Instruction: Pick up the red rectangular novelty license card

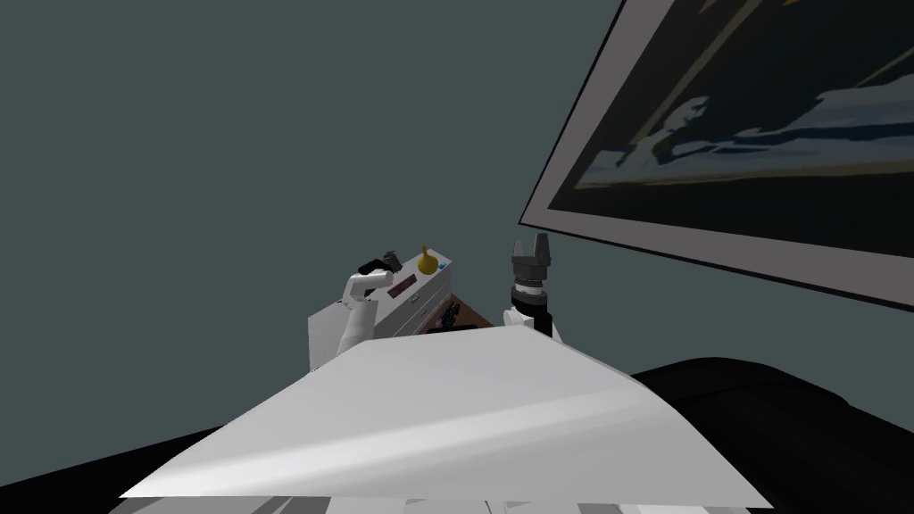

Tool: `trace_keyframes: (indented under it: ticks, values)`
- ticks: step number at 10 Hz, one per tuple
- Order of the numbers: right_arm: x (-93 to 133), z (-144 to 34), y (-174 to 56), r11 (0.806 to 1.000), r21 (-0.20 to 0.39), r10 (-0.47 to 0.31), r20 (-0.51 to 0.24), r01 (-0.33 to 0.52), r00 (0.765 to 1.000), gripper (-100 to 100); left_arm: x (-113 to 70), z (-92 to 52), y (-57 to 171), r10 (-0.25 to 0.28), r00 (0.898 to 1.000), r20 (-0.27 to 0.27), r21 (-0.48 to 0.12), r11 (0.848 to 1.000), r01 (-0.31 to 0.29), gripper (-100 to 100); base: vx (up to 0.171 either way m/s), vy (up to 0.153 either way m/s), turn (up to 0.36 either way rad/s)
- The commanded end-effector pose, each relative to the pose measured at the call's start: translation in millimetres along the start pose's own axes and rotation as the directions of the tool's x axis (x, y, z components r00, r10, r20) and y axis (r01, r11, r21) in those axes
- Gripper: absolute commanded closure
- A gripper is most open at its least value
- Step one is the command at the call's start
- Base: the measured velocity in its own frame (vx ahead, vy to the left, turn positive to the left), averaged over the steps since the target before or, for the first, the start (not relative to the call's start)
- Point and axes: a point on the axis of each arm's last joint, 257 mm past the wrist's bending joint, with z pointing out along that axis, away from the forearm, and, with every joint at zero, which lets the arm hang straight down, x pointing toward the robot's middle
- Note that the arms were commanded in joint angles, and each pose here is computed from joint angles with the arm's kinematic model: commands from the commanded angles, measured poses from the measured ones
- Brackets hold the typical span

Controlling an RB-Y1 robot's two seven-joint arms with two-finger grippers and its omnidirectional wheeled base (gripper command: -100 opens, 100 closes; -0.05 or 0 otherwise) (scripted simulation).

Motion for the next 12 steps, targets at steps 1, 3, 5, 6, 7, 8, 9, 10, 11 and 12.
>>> trace_keyframes:
  ticks: [1, 3, 5, 6, 7, 8, 9, 10, 11, 12]
  values:
    - [0.0, 0.0, 0.0, 1.0, 0.0, 0.0, 0.0, 0.0, 1.0, 0, -3.0, 8.8, 10.4, -0.021, 1.0, 0.017, -0.058, 0.998, 0.022, -100, 0.076, -0.051, 0.065]
    - [0.0, 0.0, 0.0, 1.0, 0.0, 0.0, 0.0, 0.0, 1.0, 0, -5.7, 8.1, 19.5, -0.02, 0.999, 0.028, -0.093, 0.995, 0.022, -100, 0.025, -0.029, 0.049]
    - [0.0, 0.0, 0.0, 1.0, 0.0, 0.0, 0.0, 0.0, 1.0, 0, -9.2, 14.5, 31.4, -0.037, 0.998, 0.049, -0.156, 0.987, 0.045, -100, 0.024, -0.031, 0.067]
    - [0.0, 0.0, 0.0, 1.0, 0.0, 0.0, 0.0, 0.0, 1.0, 0, -10.4, 13.8, 35.5, -0.037, 0.998, 0.055, -0.172, 0.984, 0.046, -100, 0.016, -0.01, 0.008]
    - [0.0, 0.0, 0.0, 1.0, 0.0, 0.0, 0.0, 0.0, 1.0, 0, -12.2, 19.8, 42.4, -0.053, 0.996, 0.071, -0.215, 0.974, 0.067, -100, 0.041, -0.043, 0.072]
    - [0.0, 0.0, 0.0, 1.0, 0.0, 0.0, 0.0, 0.0, 1.0, 0, -14.3, 17.9, 49.8, -0.051, 0.995, 0.08, -0.243, 0.968, 0.069, -100, 0.037, -0.04, 0.064]
    - [0.0, 0.0, 0.0, 1.0, 0.0, 0.0, 0.0, 0.0, 1.0, 0, -14.4, 22.3, 52.2, -0.066, 0.993, 0.093, -0.274, 0.958, 0.089, -100, 0.019, -0.034, 0.077]
    - [0.0, 0.0, 0.0, 1.0, 0.0, 0.0, 0.0, 0.0, 1.0, 0, -17.5, 21.1, 61.9, -0.063, 0.992, 0.105, -0.303, 0.948, 0.092, -100, 0.033, -0.025, 0.037]
    - [0.0, 0.0, 0.0, 1.0, 0.0, 0.0, 0.0, 0.0, 1.0, 0, -18.8, 19.4, 66.6, -0.061, 0.992, 0.111, -0.321, 0.942, 0.094, -100, 0.023, -0.014, 0.008]
    - [0.0, 0.0, 0.0, 1.0, 0.0, 0.0, 0.0, 0.0, 1.0, 0, -20.3, 22.7, 72.7, -0.073, 0.989, 0.129, -0.36, 0.926, 0.115, -100, 0.034, -0.029, 0.06]
